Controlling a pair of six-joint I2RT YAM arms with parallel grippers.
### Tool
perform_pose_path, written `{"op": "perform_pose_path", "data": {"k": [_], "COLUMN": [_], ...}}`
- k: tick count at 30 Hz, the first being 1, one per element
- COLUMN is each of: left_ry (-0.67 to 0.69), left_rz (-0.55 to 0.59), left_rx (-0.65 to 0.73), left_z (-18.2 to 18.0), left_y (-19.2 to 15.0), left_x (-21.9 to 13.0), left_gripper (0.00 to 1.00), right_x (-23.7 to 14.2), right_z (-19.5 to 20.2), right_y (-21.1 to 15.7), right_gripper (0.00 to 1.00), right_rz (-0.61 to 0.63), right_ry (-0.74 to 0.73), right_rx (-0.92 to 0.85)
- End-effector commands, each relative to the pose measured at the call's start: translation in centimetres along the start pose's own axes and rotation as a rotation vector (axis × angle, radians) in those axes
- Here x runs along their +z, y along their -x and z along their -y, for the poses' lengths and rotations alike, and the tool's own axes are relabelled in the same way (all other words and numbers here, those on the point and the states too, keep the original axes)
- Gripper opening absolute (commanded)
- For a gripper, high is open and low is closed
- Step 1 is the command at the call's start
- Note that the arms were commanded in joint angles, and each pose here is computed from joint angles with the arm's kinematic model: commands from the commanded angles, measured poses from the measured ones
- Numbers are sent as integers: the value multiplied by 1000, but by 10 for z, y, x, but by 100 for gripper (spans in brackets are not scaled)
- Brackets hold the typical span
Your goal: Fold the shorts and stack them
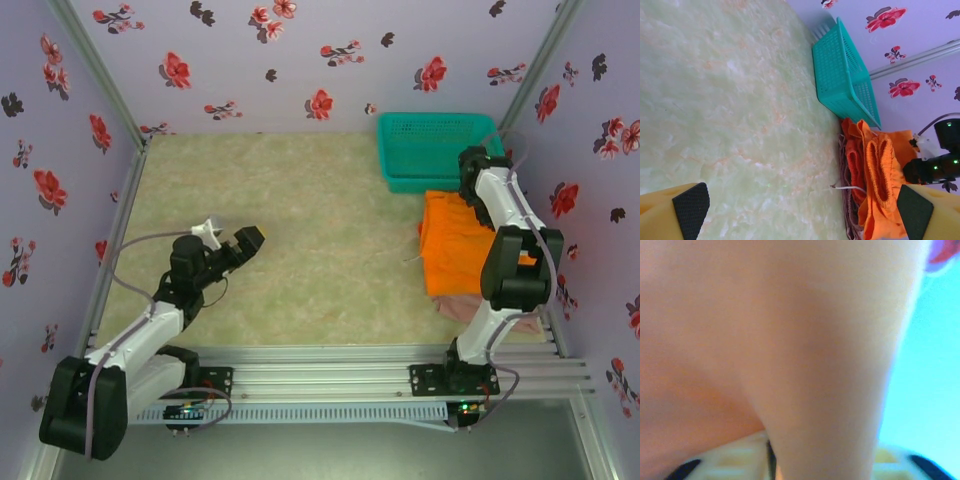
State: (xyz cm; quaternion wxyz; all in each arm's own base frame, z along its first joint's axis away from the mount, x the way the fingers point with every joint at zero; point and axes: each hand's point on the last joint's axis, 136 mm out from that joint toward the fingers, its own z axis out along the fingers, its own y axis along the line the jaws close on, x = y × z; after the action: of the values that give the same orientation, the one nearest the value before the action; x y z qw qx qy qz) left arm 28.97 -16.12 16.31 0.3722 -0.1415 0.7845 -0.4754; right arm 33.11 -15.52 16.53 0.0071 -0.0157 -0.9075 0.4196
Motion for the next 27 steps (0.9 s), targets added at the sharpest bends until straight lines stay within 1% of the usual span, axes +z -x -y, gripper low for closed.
{"op": "perform_pose_path", "data": {"k": [1,2,4,6,8,9,11,13,15,17,20,22,24,27], "left_ry": [-31,-26,-24,-22,-19,-18,-14,-8,0,10,24,34,44,52], "left_rz": [13,13,19,22,22,22,22,22,20,17,18,13,9,8], "left_rx": [8,7,9,11,11,11,7,6,6,6,2,-2,-4,-12], "left_z": [5,4,4,5,4,4,3,2,1,-1,-4,-7,-9,-12], "left_y": [2,2,4,5,5,5,5,5,5,5,4,3,2,1], "left_x": [-6,-7,-9,-11,-12,-12,-11,-12,-12,-11,-12,-12,-12,-12], "left_gripper": [99,99,99,99,99,99,100,99,99,99,99,99,99,100], "right_x": [21,22,15,-5,-30,-47,-82,-117,-144,-159,-162,-155,-142,-122], "right_z": [17,24,40,46,42,37,16,-1,-31,-60,-100,-121,-133,-151], "right_y": [-6,-6,-4,0,3,4,8,7,3,-1,-5,-5,-4,-4], "right_gripper": [57,64,70,80,87,89,97,99,99,99,99,99,99,99], "right_rz": [-72,-82,-74,-25,42,84,177,258,317,340,335,324,286,242], "right_ry": [-75,-78,-69,35,183,270,439,510,553,532,418,318,203,88], "right_rx": [76,120,211,305,383,423,432,413,342,260,151,83,37,-34]}}
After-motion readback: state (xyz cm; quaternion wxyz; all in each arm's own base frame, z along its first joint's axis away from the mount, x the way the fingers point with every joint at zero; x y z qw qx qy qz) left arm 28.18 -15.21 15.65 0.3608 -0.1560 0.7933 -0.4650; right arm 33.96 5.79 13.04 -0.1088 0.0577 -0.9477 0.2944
